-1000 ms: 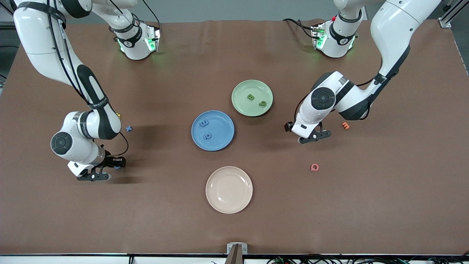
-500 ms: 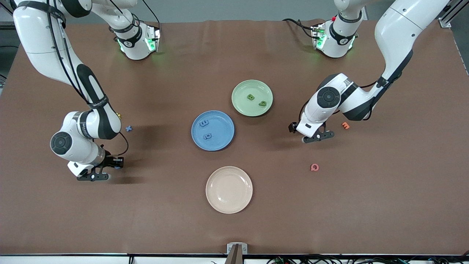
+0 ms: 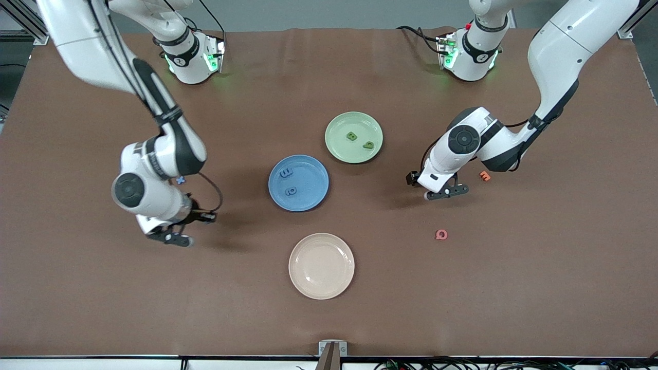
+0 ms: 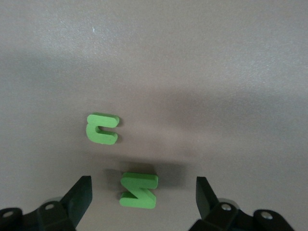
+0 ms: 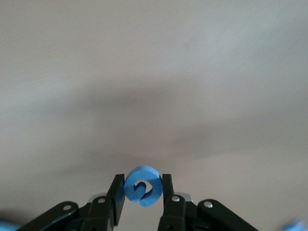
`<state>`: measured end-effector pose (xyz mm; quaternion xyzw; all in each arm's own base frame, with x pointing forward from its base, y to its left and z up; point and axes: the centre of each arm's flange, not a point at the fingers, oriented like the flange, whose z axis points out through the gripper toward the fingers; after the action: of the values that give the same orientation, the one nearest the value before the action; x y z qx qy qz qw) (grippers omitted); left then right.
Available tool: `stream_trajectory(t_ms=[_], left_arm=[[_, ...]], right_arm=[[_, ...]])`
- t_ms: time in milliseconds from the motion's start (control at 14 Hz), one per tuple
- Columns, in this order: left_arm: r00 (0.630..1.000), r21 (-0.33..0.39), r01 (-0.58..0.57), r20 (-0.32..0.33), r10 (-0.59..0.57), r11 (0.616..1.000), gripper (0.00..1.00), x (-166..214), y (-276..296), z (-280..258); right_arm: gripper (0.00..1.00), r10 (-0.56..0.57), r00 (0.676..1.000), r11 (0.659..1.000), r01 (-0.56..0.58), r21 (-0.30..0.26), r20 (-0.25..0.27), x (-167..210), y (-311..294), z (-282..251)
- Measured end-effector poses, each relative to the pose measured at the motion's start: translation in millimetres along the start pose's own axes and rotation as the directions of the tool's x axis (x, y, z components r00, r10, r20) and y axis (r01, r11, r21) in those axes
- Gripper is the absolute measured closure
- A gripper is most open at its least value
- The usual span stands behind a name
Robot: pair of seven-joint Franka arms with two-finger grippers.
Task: Sort letters by color into matching plates
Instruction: 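Drop the blue G on the blue plate while the left gripper grasps M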
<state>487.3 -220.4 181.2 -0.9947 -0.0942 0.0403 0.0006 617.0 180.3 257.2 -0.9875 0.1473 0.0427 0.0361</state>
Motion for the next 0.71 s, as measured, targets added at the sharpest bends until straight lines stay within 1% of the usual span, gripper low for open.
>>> stream_trajectory(t_ms=[71,143,214,286,357,429,500,571,643,714], left_arm=[[1.000,0.000,0.002,0.002,-0.002,1.000,0.07,-1,0,3],[1.000,0.000,0.005,0.002,-0.005,1.000,0.14,-2,0,5],[1.000,0.002,0.007,0.003,-0.007,1.000,0.14,-3,1,8],[1.000,0.004,0.011,0.003,-0.011,1.000,0.18,-4,0,10],[1.000,0.001,0.014,0.003,-0.014,1.000,0.30,-4,0,12],[1.000,0.000,0.014,0.001,-0.014,1.000,0.37,-4,1,11],[1.000,0.000,0.015,0.001,-0.015,1.000,0.37,-4,1,11],[1.000,0.000,0.016,-0.001,-0.016,1.000,0.43,-4,1,10],[1.000,0.000,0.016,-0.004,-0.016,1.000,0.55,-3,1,9],[1.000,0.000,0.016,-0.008,-0.016,1.000,0.63,-3,1,7]], right_arm=[[0.64,0.057,0.998,0.998,-0.057,0.011,0.004,-23,-34,-4],[0.64,0.106,0.994,0.994,-0.106,0.017,0.008,-47,-64,-3],[0.64,0.149,0.989,0.989,-0.149,0.022,0.007,-71,-93,0],[0.64,0.181,0.983,0.983,-0.181,0.027,0.003,-94,-117,3],[0.64,0.203,0.979,0.979,-0.203,0.029,0.003,-114,-136,7],[0.64,0.223,0.975,0.974,-0.223,0.027,0.004,-131,-149,10],[0.64,0.241,0.971,0.970,-0.241,0.026,0.004,-143,-158,13],[0.64,0.254,0.967,0.967,-0.254,0.027,0.003,-153,-166,15],[0.64,0.261,0.965,0.965,-0.261,0.028,0.002,-160,-171,16],[0.59,0.263,0.965,0.964,-0.263,0.026,0.001,-165,-175,17]])
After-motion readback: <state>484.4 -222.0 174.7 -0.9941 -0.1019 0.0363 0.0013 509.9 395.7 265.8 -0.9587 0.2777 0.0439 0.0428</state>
